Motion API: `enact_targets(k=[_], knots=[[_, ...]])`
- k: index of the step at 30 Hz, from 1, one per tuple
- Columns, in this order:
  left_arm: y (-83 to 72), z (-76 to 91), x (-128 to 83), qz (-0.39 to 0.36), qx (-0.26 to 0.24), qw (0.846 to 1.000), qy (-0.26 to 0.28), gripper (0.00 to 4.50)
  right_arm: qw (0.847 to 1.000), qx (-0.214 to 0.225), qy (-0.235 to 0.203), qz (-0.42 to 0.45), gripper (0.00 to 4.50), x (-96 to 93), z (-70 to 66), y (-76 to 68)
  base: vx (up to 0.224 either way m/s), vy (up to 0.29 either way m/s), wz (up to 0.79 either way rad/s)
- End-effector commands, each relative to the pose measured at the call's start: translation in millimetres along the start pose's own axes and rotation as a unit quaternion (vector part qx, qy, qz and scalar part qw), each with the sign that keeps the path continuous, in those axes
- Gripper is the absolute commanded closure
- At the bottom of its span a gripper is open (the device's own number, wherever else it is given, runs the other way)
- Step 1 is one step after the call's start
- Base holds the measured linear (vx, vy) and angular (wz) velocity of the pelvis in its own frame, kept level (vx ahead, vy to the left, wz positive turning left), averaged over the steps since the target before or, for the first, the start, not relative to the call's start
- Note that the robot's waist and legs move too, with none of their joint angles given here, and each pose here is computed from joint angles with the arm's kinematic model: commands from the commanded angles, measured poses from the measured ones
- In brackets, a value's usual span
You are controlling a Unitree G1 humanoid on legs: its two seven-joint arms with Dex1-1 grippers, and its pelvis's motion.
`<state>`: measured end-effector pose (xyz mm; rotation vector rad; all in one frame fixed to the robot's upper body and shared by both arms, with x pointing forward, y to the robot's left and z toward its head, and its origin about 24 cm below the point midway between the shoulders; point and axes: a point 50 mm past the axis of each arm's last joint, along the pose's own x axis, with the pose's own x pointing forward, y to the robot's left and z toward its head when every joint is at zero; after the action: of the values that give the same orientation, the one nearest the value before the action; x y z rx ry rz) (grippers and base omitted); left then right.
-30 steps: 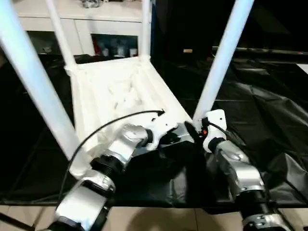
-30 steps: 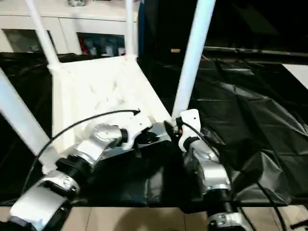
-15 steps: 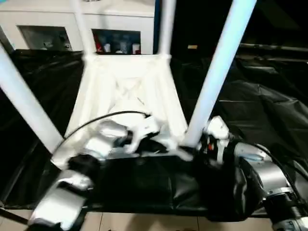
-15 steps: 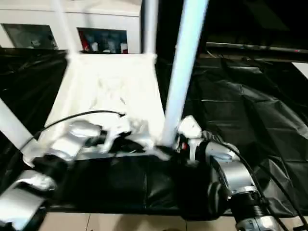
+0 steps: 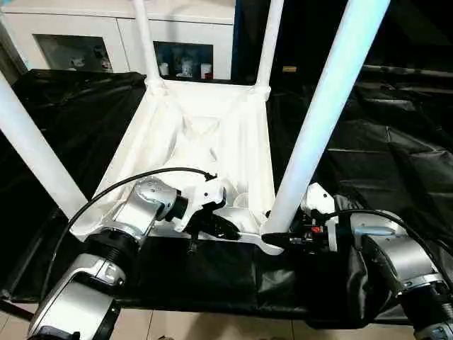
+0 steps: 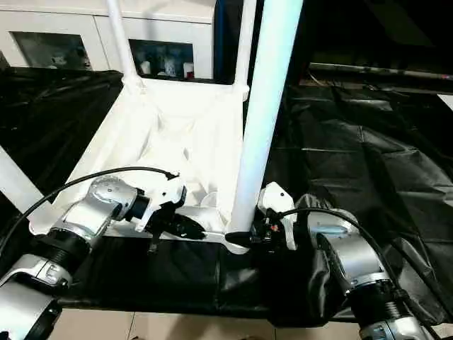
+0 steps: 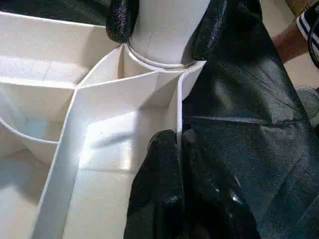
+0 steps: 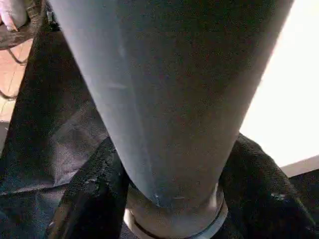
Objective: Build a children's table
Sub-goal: Rotate leg to tighten
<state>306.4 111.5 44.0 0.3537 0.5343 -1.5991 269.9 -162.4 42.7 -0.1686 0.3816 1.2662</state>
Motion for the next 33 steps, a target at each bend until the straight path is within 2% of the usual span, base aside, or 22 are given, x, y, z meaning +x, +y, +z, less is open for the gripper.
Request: enact_targets(k=[1,5,7,8,10,14,16,18,20,24,26,27,31,33], knots=[[-10.0,-11.9,13,-0.046,-0.018,0.998,0.025,4.50,1.000,0.016,-0.008,0.006,2.25,-0.6,0.4,0.3,0.000,0.000,0.00],[-4.0,-8.4,16,-0.007,-0.011,1.000,0.019,4.50,0.999,0.033,-0.013,-0.002,2.35,4.6,-5.1,2.3,0.000,0.000,0.00],[11.9,-3.0,23,0.094,-0.021,0.995,0.006,4.50,0.996,0.058,-0.006,-0.073,2.37,17.5,-19.3,-7.4,0.000,0.000,0.00],[19.7,-0.3,28,0.149,-0.026,0.989,0.006,4.50,0.987,0.076,0.002,-0.140,2.38,27.2,-29.6,-16.5,0.000,0.000,0.00],[23.1,1.7,32,0.175,-0.030,0.984,0.006,4.50,0.978,0.088,0.009,-0.187,2.40,33.9,-35.7,-21.5,-0.072,0.006,-0.05],[19.2,13.1,61,0.185,-0.041,0.982,-0.011,4.50,0.951,0.128,-0.004,-0.280,2.47,48.2,-41.6,-21.6,-0.035,0.007,-0.04],[17.7,14.3,65,0.181,-0.040,0.983,-0.011,4.50,0.948,0.136,-0.009,-0.289,2.48,49.9,-41.6,-21.0,0.000,0.000,0.00],[10.9,21.1,84,0.164,-0.031,0.986,-0.011,4.50,0.932,0.144,-0.020,-0.333,2.48,60.8,-35.7,-20.0,0.000,0.000,0.00],[8.0,25.2,94,0.156,-0.025,0.987,-0.014,4.50,0.924,0.144,-0.027,-0.354,2.48,69.6,-31.7,-20.8,0.000,0.000,0.00],[8.5,25.9,95,0.157,-0.014,0.988,-0.004,4.50,0.930,0.132,-0.055,-0.340,2.48,78.6,-16.4,-18.3,0.000,0.000,0.00],[8.3,21.8,89,0.141,-0.006,0.990,0.007,4.50,0.935,0.142,-0.077,-0.315,1.81,73.8,-10.4,-18.0,0.000,0.000,0.00],[8.0,20.6,87,0.136,-0.006,0.991,0.009,4.50,0.937,0.141,-0.080,-0.309,1.81,72.1,-8.9,-18.0,0.000,0.000,0.00],[8.1,13.0,74,0.117,0.000,0.993,0.017,4.50,0.961,0.090,-0.066,-0.252,1.41,58.8,-1.9,-15.6,0.000,0.000,0.00],[8.7,11.3,70,0.112,-0.002,0.994,0.017,4.50,0.970,0.067,-0.059,-0.224,1.41,53.6,-0.8,-14.1,0.027,-0.009,0.02]])
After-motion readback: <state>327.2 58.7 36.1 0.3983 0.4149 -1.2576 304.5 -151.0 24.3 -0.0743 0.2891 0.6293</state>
